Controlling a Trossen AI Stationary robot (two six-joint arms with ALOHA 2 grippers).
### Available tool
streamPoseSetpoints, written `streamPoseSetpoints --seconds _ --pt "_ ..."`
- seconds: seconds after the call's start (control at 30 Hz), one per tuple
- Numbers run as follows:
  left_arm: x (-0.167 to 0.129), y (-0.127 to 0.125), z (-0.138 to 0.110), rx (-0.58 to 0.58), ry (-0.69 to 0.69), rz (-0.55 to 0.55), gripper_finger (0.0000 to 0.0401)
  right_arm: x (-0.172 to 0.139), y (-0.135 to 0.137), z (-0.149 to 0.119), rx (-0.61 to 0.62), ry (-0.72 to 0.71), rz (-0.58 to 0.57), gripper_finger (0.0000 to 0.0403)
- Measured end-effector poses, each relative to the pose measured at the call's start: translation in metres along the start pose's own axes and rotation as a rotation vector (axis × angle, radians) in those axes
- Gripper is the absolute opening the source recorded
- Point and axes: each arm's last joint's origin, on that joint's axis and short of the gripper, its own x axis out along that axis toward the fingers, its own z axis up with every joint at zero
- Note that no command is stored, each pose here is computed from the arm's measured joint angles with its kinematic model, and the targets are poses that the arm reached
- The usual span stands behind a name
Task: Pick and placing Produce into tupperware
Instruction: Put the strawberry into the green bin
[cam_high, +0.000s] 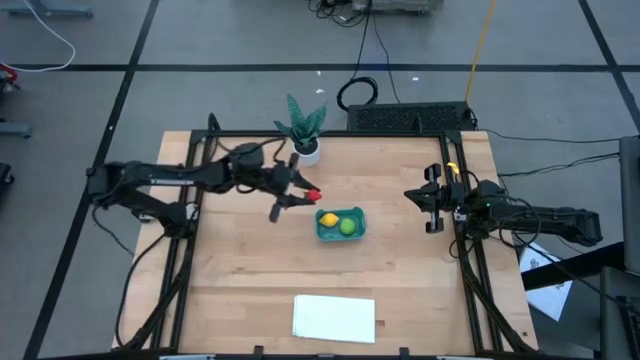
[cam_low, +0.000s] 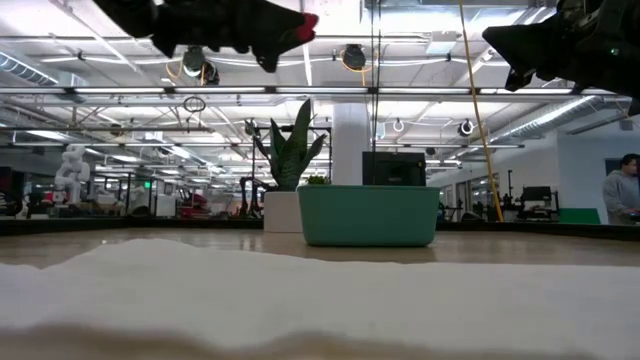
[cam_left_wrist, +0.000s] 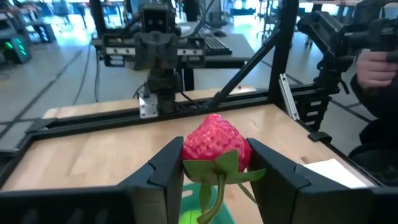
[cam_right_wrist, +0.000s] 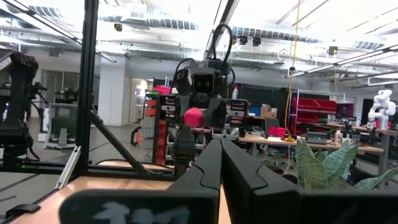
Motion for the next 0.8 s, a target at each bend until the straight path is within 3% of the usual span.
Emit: streamPoseSetpoints --seconds 0.2,0.33,0.53,0.8 --pt "0.028 0.013 0.003 -0.064 0.036 -0.020 0.0147 0.000 0.000 0.000 0.000 0.001 0.000 0.0000" --pt "0.044 0.020 0.002 -0.172 0.084 -0.024 0.0147 0.000 0.000 0.000 0.001 0.003 0.000 0.0000" --pt "0.065 0.024 0.004 -0.309 0.267 -0.007 0.0147 0.000 0.000 -0.001 0.009 0.010 0.000 0.0000" --pt "0.091 0.031 0.001 -0.339 0.499 -0.048 0.0147 0.000 0.000 -0.002 0.011 0.019 0.000 0.0000"
